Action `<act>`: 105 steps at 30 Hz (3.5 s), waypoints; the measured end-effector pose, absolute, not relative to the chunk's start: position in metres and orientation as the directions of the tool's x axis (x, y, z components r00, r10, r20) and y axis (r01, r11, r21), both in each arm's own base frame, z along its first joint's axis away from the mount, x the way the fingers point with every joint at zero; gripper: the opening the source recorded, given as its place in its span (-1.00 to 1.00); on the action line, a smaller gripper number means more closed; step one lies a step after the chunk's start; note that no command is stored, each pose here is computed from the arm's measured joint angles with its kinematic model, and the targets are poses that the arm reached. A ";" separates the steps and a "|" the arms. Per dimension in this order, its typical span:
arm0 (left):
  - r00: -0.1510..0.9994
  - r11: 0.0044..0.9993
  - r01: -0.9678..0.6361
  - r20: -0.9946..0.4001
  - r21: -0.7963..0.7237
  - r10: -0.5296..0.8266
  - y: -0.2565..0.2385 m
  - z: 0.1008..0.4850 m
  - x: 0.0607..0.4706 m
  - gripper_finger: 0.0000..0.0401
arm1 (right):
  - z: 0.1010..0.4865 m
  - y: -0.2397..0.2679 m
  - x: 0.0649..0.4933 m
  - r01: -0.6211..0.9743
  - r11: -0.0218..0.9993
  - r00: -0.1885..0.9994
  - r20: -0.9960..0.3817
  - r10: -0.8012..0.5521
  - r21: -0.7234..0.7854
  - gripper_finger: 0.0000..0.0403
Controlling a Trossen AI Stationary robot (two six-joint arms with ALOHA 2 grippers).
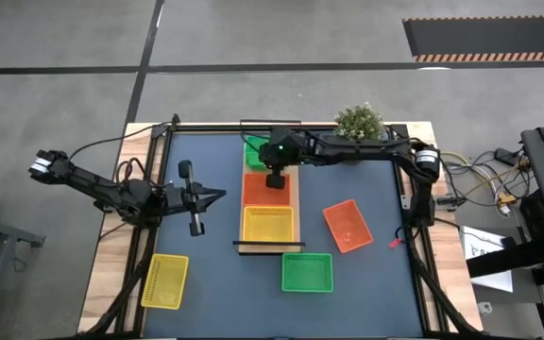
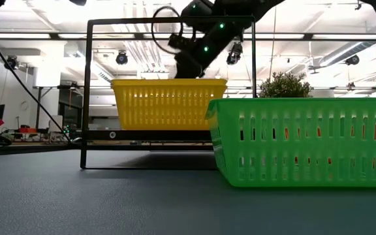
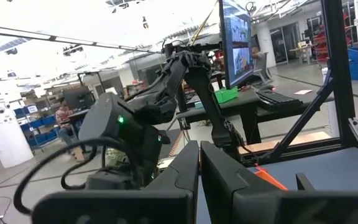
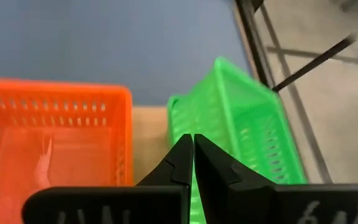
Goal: Stack baskets on shelf by color
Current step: Stack the top green bin on top of the green bin on the shelf
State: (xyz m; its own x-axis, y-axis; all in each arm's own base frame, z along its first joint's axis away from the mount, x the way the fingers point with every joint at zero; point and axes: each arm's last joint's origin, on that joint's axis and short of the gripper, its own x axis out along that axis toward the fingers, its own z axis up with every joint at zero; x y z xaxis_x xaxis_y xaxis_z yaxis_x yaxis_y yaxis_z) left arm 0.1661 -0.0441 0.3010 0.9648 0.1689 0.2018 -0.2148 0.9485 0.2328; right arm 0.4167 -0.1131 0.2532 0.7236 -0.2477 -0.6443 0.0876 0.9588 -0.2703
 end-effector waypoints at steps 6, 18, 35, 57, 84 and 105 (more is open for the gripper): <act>0.965 0.949 -0.215 0.201 0.232 0.169 -0.044 0.301 0.166 -1.00 | 0.272 -0.118 0.414 0.119 0.946 0.758 -0.588 -0.282 -0.300 -0.96; 0.965 0.949 -0.214 0.200 0.232 0.168 -0.044 0.301 0.166 -1.00 | 0.260 -0.125 0.413 0.126 0.948 0.723 -0.627 -0.289 -0.291 -0.96; 0.967 0.948 -0.211 0.191 0.238 0.168 -0.045 0.299 0.167 -1.00 | 0.315 -0.108 0.370 0.155 0.960 0.671 -0.689 -0.275 -0.233 -0.96; 0.968 0.949 -0.211 0.189 0.236 0.168 -0.045 0.298 0.167 -1.00 | 0.290 -0.116 0.371 0.152 0.943 0.618 -0.716 -0.324 -0.296 -0.96; 0.897 0.834 -0.432 0.063 0.343 0.438 -0.037 0.283 0.169 -1.00 | 0.333 -0.126 0.372 0.102 0.924 0.639 -0.687 -0.345 -0.369 -0.37; 0.739 0.582 -0.583 0.072 0.568 0.670 0.002 0.286 0.167 -1.00 | 0.271 -0.130 0.375 0.134 0.914 0.650 -0.662 -0.372 -0.382 -0.37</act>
State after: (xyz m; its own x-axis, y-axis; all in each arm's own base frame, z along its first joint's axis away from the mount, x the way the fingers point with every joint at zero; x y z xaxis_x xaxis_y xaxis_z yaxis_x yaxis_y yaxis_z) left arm 0.1675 0.0017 0.2857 0.7387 0.6702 0.0716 -0.5826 0.5816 0.5677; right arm 0.3749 -0.1299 0.2707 0.6504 -0.3722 -0.6621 0.1339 0.9143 -0.3823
